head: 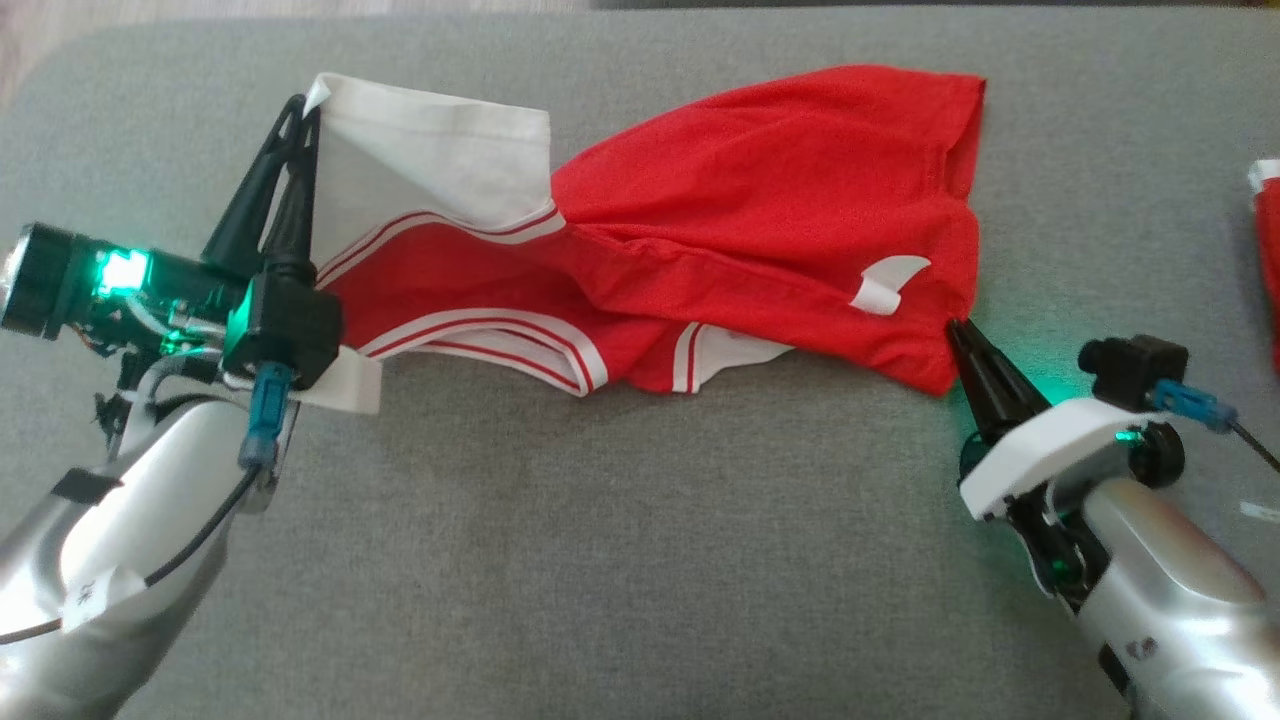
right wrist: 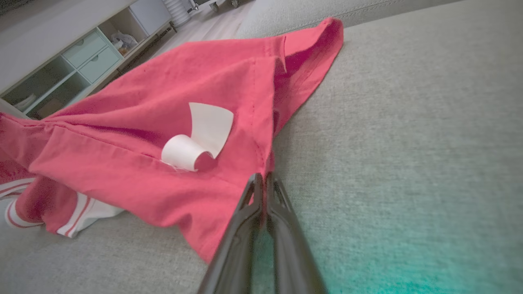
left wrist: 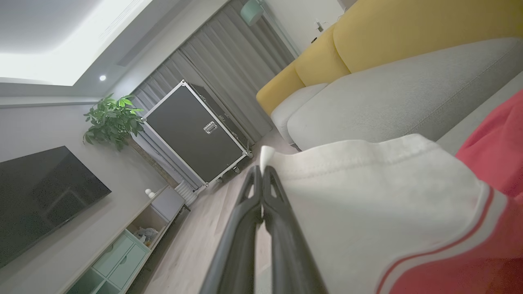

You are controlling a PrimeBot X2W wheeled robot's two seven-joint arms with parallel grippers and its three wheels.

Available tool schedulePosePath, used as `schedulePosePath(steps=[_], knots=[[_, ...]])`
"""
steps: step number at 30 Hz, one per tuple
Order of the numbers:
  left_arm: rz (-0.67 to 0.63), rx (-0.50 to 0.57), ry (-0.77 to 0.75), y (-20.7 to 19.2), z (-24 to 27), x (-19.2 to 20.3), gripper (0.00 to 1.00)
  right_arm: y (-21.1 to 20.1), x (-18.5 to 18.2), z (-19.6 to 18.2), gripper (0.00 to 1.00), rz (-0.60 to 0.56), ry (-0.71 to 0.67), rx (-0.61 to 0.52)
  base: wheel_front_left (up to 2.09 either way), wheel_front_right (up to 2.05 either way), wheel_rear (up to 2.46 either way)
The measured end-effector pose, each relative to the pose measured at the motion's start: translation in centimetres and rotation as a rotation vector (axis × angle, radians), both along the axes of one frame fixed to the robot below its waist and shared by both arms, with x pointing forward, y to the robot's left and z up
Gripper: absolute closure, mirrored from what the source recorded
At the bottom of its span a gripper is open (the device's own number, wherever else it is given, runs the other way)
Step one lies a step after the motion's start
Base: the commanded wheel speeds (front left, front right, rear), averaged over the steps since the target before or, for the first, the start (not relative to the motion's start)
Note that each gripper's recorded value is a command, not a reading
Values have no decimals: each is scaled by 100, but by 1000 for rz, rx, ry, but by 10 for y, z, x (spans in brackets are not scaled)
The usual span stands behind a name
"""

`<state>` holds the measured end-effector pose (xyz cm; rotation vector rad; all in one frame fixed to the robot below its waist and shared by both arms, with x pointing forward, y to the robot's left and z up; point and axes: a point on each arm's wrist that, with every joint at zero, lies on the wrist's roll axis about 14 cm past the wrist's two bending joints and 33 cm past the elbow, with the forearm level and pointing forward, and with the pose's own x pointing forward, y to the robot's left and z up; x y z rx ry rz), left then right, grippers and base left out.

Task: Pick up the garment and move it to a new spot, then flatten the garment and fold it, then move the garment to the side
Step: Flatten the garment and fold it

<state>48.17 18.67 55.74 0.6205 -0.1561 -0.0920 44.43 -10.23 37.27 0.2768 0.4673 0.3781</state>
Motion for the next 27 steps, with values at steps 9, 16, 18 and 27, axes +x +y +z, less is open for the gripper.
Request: schedulePosePath(steps=[9, 16, 18, 27], knots=[[-84, 10, -125, -6, 48, -17, 100, -33, 5, 81, 100, -33, -224, 58, 0, 0, 0], [-186, -3, -293, -9, 125, -37, 100, -86, 3, 206, 100, -48, -564, 5, 0, 0, 0], [-217, -24, -345, -12, 152, -42, 100, -93, -3, 241, 100, -33, -649, -29, 0, 0, 0], [-390, -62, -579, -44, 270, -61, 100, -119, -19, 375, 100, -31, -929, -219, 0, 0, 0]])
